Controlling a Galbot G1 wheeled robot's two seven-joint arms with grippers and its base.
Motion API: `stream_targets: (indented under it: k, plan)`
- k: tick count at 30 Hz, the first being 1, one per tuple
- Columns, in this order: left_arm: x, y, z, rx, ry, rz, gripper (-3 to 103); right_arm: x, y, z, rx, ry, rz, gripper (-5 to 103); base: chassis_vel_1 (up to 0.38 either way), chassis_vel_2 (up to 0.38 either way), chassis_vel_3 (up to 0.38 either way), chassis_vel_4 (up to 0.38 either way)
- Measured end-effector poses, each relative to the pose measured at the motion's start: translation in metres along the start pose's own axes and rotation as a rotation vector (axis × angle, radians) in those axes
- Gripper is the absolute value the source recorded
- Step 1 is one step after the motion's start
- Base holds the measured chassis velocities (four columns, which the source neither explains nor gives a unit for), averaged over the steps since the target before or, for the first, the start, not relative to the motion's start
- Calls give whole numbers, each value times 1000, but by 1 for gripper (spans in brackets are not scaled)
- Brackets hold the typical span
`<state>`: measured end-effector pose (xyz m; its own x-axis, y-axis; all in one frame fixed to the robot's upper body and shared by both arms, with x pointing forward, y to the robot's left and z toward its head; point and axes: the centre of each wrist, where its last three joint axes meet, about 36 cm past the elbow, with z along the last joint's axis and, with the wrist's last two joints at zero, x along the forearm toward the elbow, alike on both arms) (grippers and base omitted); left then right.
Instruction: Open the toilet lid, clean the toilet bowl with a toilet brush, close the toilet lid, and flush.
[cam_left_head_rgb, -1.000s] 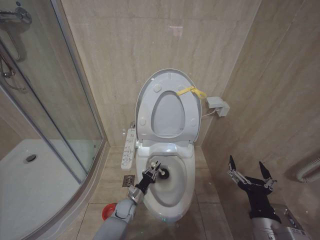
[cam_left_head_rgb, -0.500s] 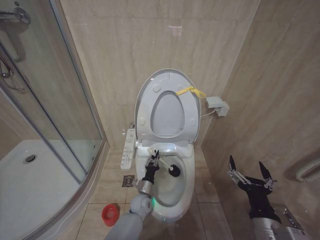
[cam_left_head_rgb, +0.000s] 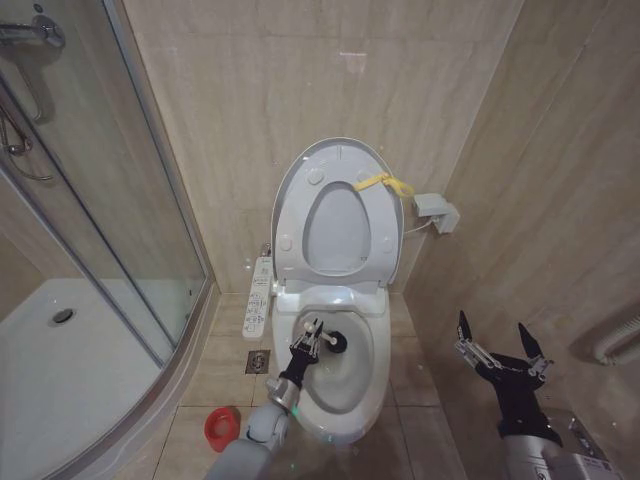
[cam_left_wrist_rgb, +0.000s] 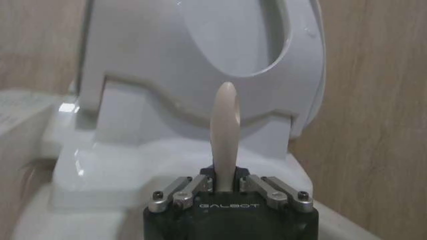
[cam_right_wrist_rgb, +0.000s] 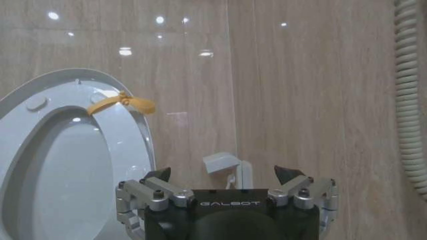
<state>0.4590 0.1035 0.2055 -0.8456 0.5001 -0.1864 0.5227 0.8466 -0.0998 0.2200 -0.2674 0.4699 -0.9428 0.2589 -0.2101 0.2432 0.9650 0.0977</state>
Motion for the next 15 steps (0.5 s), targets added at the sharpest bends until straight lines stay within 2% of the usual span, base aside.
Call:
stream_targets:
  k: [1,2,3,4,6,7,9,10,13,14,15]
  plan:
    - [-4,-2,-3,2,-15,-2,17,0,0,0,0,0,0,100,0,0,0,0]
    - [-8,-6,-6,39,-32,-13,17,0,0,0,0,0,0,100,0,0,0,0]
    - [-13,-12,-12,106,-44,-32,17,0,0,0,0,0,0,100,0,0,0,0]
    - [-13,-12,-12,106,-44,-32,17,0,0,0,0,0,0,100,0,0,0,0]
    - [-22,-26,-25,267,-51,-83,17,0,0,0,0,0,0,100,0,0,0,0]
    - [-23,-29,-29,308,-41,-99,17,0,0,0,0,0,0,100,0,0,0,0]
    - [-23,-30,-30,311,-28,-106,17,0,0,0,0,0,0,100,0,0,0,0]
    - [-21,-28,-28,280,-8,-109,17,0,0,0,0,0,0,100,0,0,0,0]
    - [-12,-3,-18,40,67,-56,17,0,0,0,0,0,0,100,0,0,0,0]
    - [-12,-3,-18,40,67,-56,17,0,0,0,0,0,0,100,0,0,0,0]
    - [-11,6,-17,-26,81,-38,17,0,0,0,0,0,0,100,0,0,0,0]
